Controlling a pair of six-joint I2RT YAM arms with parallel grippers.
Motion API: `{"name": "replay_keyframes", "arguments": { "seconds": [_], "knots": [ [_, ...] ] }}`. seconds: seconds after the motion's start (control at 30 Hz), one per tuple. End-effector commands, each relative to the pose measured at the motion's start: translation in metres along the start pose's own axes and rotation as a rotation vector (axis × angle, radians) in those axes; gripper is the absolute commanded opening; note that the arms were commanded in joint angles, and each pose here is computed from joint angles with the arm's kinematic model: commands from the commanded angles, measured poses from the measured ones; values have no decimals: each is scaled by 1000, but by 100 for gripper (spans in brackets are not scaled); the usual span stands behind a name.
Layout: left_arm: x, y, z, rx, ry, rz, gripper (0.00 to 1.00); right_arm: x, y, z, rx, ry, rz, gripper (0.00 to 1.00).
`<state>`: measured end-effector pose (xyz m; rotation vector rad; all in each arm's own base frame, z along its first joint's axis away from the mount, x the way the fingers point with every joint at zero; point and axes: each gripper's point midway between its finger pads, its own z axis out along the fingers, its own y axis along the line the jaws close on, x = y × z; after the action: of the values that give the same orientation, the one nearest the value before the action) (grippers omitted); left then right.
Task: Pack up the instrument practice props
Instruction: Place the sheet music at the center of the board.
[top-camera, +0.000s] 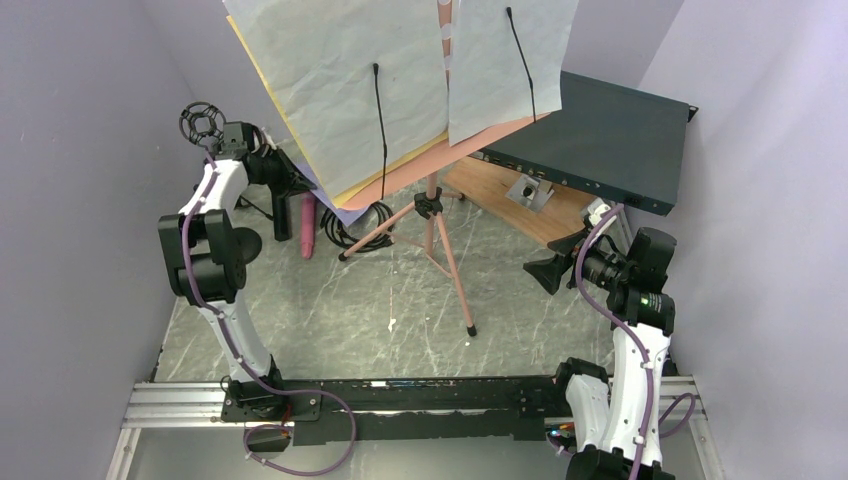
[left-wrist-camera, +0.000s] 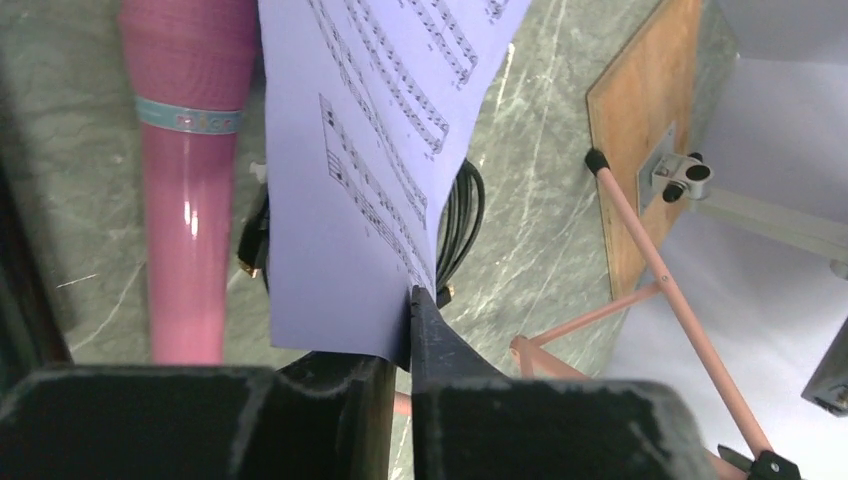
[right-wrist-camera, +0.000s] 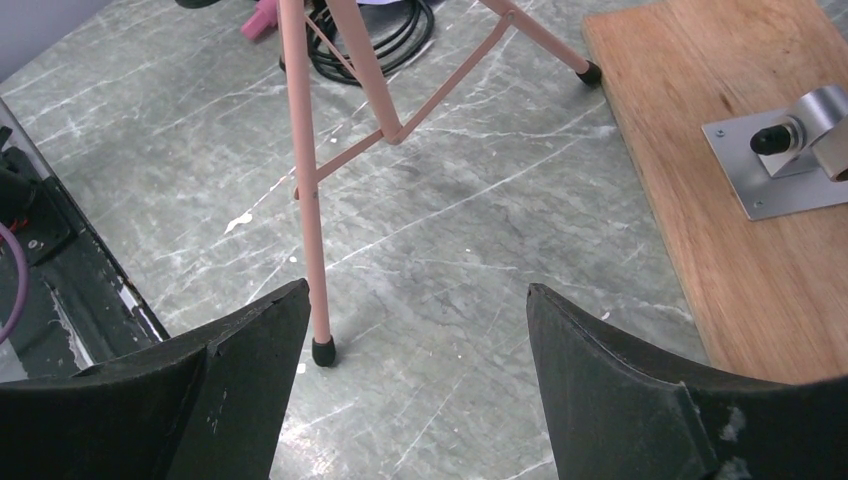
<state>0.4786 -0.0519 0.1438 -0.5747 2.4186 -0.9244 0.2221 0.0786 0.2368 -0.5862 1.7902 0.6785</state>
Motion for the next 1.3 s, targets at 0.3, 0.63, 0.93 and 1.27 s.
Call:
{"name": "replay_keyframes", "arguments": {
  "seconds": [0.3,0.63,0.93,1.27],
  "knots": [
    [-16,-37,-81,-29,-221,188,69,-5,-4,1,12,-17,-54,82],
    [32,-76,-156,168,-469,343,100,-4,-6,1,16,-12,-58,83],
    [109,-111,-205,390,-450,476,100,1,-9,3,18,0,-55,84],
    [160,-141,-258,498,-459,557,100,5,-11,4,17,9,-54,85]
  ]
}}
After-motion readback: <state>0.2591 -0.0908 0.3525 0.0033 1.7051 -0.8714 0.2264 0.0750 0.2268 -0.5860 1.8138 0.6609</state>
